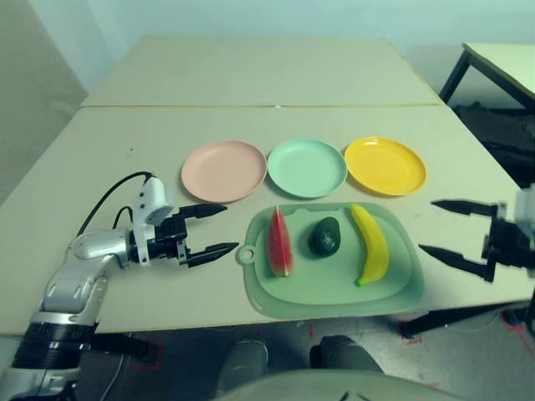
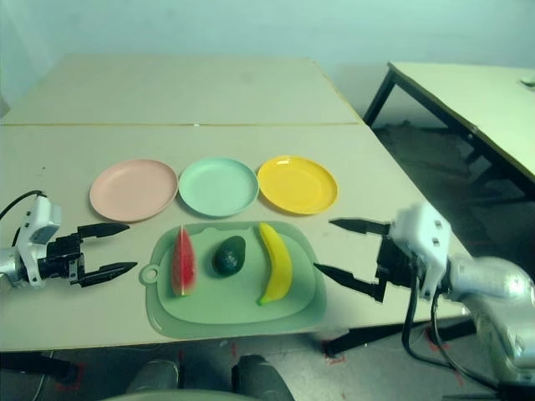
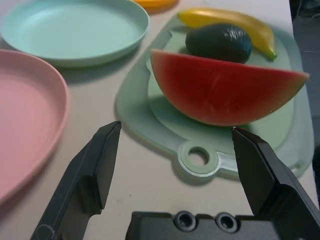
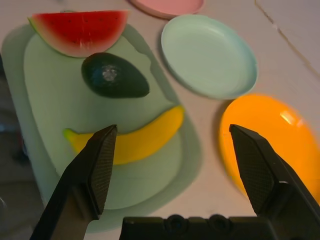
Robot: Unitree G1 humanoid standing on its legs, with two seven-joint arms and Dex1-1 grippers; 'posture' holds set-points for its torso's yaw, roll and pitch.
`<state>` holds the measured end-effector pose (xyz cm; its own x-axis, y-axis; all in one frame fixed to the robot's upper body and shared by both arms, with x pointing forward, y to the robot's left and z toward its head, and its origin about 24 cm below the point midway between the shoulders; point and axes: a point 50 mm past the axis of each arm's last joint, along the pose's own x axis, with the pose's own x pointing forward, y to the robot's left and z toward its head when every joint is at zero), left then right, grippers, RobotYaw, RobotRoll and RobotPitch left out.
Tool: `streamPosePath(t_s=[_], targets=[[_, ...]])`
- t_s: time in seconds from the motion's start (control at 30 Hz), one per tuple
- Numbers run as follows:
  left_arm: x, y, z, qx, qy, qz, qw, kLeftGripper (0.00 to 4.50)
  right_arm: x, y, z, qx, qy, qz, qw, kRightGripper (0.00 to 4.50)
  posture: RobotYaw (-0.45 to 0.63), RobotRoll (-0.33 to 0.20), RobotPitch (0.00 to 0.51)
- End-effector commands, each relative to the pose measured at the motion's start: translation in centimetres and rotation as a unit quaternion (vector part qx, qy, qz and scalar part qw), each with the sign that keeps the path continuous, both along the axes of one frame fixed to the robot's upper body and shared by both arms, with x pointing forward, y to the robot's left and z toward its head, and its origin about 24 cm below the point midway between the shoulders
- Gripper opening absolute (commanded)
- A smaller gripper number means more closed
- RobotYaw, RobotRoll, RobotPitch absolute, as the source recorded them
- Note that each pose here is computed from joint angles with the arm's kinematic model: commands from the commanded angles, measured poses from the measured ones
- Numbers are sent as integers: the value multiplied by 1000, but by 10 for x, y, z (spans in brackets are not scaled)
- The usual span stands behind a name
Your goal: Place the fruits into color-matched plates.
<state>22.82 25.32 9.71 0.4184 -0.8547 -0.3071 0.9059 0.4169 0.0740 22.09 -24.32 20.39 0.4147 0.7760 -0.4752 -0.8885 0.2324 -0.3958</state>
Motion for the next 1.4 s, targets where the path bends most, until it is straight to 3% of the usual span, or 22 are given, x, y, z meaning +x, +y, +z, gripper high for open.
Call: streamPosePath(t_s=[0.03,0.13,0.33,0.47,0.63,0.93,1.4], targets=[[2,2,-7,11,2,-4,1000,4466,4,14,-5,-102,31,74,992,4500,38,0,33],[4,3,-8,21,0,-6,1000,4466,14,26,-5,-177,13,152,972,4500,50,0,33],[2,1,-7,21,-5,-5,1000,4466,42,36,-17,-334,-13,250,909,4500,87,0,42],[1,0,-8,23,-3,3,1000,4466,63,42,-24,-375,-45,285,881,4500,99,0,45],[2,-8,-7,13,-7,-1,1000,4466,78,51,-33,-404,-68,326,852,4500,117,0,47],[3,-18,4,-7,0,-19,1000,4466,72,57,-55,-407,-56,386,826,4500,132,0,48],[10,-36,37,14,-40,-85,995,4466,58,53,-77,-410,-2,397,821,4500,143,0,48]])
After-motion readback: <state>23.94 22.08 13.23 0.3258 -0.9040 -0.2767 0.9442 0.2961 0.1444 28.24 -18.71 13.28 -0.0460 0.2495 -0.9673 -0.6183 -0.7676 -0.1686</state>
